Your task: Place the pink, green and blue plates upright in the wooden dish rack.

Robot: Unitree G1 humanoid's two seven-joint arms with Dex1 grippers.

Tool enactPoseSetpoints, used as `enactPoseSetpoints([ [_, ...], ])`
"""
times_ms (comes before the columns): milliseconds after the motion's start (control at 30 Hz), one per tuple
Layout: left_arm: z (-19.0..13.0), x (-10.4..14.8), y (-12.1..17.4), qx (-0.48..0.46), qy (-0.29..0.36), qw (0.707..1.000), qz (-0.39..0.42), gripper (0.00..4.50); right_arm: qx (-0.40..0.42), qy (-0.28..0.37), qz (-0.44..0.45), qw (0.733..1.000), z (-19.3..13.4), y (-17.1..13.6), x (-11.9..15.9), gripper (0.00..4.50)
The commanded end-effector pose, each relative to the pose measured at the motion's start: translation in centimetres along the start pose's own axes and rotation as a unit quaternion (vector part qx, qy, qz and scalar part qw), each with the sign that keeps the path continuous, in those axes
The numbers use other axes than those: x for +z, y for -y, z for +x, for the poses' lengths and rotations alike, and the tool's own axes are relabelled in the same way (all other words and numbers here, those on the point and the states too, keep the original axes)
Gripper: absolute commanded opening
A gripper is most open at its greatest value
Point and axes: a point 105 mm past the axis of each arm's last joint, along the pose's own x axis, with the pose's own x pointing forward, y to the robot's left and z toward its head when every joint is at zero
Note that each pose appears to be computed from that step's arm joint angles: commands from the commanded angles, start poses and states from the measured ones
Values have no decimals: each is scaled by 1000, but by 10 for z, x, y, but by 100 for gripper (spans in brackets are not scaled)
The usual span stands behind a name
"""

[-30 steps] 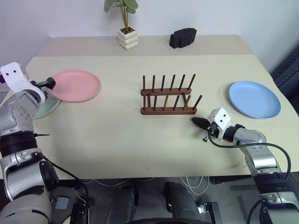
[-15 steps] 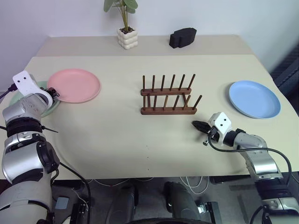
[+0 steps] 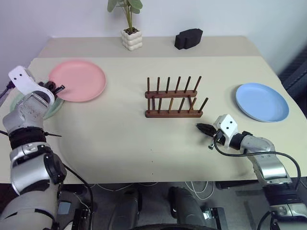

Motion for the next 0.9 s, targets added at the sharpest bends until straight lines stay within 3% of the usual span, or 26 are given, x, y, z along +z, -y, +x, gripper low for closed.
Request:
enactPoseSetpoints([
  [33, -18, 41, 45, -75, 85, 993, 44, 1, 11, 65, -48, 997, -1, 10, 56, 25],
  [100, -28, 44, 70, -108, 100, 986, 76, 0, 31, 92, -70, 993, 1, 9, 84, 83],
  [233, -42, 45, 119, -157, 120, 969, 146, 0, 47, 151, -144, 977, 7, 3, 142, 287],
  [333, -48, 42, 148, -184, 129, 959, 172, 0, 62, 170, -193, 964, 19, -11, 166, 433],
  [600, -70, 32, 214, -249, 127, 943, 178, 0, 58, 181, -300, 935, 65, -37, 190, 433],
  [900, -90, 27, 236, -282, 107, 940, 158, 0, 27, 166, -364, 916, 86, -37, 185, 433],
])
